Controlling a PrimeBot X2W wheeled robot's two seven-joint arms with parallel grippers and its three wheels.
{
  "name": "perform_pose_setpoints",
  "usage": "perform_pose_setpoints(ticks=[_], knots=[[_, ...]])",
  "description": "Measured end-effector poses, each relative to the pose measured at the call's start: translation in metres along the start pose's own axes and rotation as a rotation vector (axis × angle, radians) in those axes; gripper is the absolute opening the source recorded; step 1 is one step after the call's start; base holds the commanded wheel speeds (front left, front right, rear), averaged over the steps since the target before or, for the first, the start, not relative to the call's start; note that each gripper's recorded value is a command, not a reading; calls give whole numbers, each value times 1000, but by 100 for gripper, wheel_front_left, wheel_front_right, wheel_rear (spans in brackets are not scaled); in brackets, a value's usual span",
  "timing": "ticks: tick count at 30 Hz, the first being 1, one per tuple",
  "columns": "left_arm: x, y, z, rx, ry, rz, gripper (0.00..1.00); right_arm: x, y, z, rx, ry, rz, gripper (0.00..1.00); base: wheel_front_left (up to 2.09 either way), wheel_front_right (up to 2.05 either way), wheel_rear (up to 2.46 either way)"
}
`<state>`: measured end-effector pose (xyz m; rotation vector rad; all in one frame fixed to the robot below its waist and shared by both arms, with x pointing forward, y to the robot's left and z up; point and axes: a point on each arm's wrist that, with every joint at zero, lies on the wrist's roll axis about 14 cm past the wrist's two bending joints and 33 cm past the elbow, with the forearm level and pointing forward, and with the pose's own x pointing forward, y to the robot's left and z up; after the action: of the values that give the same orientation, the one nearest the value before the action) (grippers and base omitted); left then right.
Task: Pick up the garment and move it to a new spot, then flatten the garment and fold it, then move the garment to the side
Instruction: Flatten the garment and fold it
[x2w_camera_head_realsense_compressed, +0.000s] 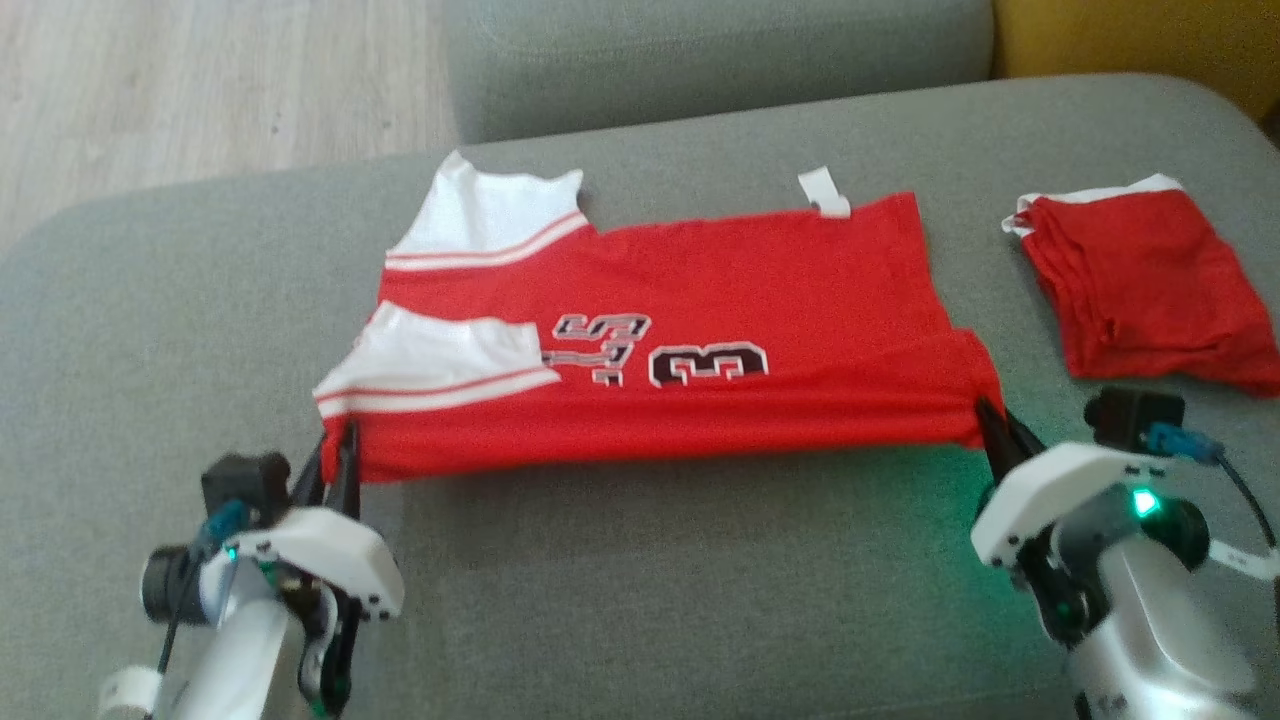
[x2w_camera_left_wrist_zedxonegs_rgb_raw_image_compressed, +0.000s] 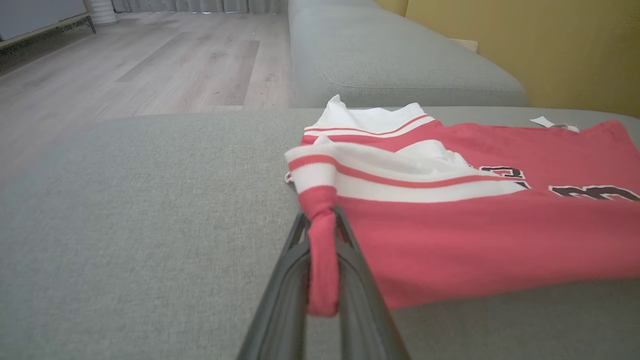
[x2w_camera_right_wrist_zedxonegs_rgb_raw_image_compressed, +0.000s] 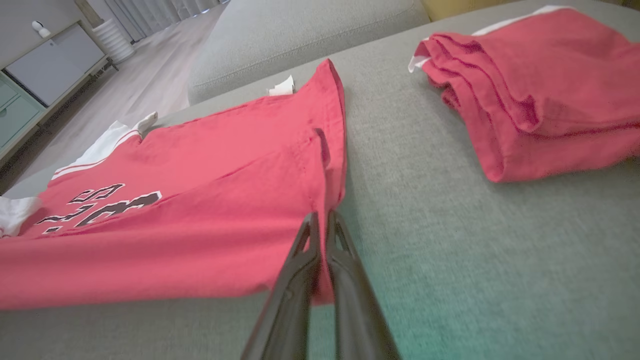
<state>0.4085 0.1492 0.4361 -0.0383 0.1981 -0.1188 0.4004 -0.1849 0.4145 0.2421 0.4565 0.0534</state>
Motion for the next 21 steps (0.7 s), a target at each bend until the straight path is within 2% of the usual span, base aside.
perform_pose_setpoints(ticks=[8,17,18,19,20,21], knots=[[-31,-5,-8,-12,24,-14,0,-35,-13,-18,29,66,-22,0,0,0,0],[-53,-15,-36,-7,159,-52,0,-63,-22,-38,74,138,-58,0,0,0,0],[-53,-15,-38,-7,167,-53,0,-64,-23,-37,75,137,-61,40,0,0,0],[-53,-15,-39,-5,173,-48,47,-65,-22,-38,75,138,-64,100,0,0,0],[-52,-14,-40,-4,176,-47,99,-66,-23,-36,77,134,-69,100,0,0,0],[-51,-12,-41,0,178,-40,100,-67,-25,-33,82,120,-79,100,0,0,0]])
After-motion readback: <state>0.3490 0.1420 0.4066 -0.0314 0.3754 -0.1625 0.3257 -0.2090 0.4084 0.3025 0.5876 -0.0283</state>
